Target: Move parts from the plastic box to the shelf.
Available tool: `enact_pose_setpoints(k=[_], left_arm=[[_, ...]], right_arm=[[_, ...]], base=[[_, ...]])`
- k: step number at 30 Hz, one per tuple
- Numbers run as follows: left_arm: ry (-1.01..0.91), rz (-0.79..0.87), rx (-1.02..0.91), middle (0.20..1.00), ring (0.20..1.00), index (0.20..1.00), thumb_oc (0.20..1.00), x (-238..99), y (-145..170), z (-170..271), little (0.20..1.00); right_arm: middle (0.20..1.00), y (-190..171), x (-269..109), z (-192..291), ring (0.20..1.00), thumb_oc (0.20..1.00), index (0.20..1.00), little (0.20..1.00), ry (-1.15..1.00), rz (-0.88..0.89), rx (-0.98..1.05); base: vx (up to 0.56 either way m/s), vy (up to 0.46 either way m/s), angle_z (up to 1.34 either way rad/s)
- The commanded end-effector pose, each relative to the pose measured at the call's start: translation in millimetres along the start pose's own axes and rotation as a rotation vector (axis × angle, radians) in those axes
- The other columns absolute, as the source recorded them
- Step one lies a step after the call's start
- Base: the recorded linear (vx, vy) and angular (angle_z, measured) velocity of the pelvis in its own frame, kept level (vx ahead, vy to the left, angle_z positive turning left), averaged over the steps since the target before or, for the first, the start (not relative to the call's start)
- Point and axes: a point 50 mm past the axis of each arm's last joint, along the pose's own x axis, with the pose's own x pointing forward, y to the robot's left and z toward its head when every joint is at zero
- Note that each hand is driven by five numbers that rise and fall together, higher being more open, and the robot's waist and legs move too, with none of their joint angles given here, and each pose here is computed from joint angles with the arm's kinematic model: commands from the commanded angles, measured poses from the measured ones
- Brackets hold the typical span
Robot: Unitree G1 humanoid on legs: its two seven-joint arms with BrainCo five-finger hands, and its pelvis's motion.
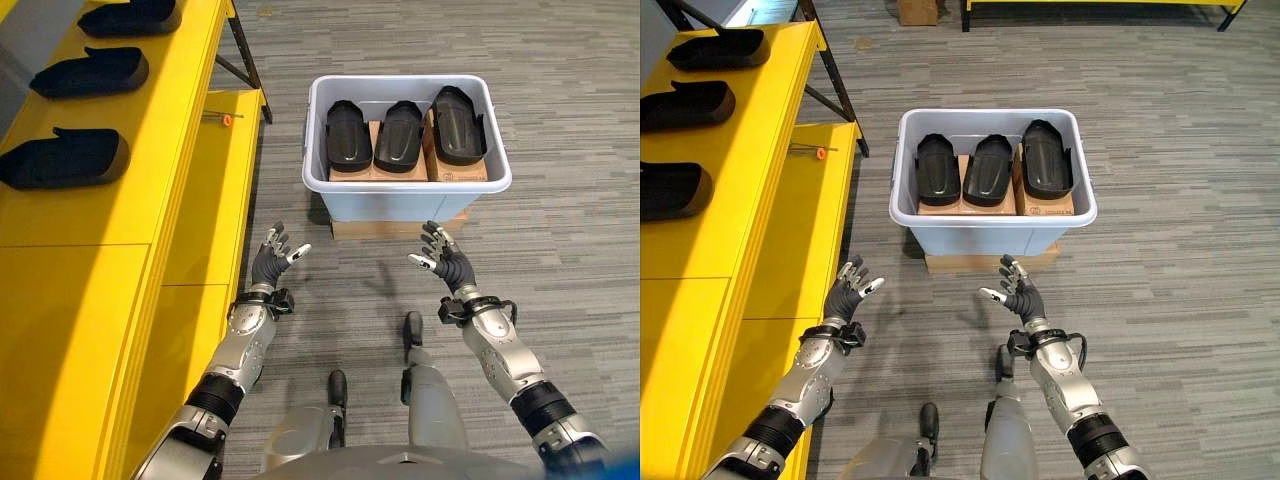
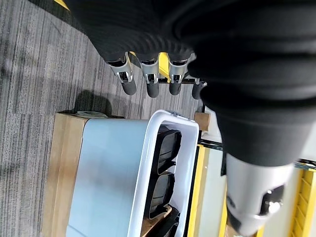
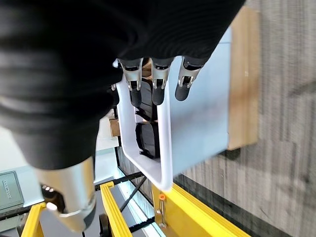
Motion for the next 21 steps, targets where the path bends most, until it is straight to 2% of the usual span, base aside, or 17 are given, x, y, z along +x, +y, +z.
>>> enact_pose_setpoints(k=[1, 11, 21], left_arm=[[-0.116, -0.073, -0.015, 1.0, 1.0, 1.0, 1.0, -2, -13, 19, 1.0], [-0.083, -0.063, -0.074, 1.0, 1.0, 1.0, 1.0, -7, -16, 10, 1.0], [-0.08, -0.081, -0.051, 1.0, 1.0, 1.0, 1.0, -4, -20, 10, 1.0]], right_arm=[[1.0, -4, 8, 34, 1.0, 1.0, 1.0, 1.0, -0.156, 0.02, -0.019], [1.0, -18, 1, 29, 1.0, 1.0, 1.0, 1.0, -0.137, -0.023, -0.055], [1.0, -24, -4, 19, 1.0, 1.0, 1.0, 1.0, -0.109, -0.079, -0.033]], base=[[0.33, -0.287, 0.07], [0.19, -0.26, -0.12], [0.13, 0.063, 0.07]])
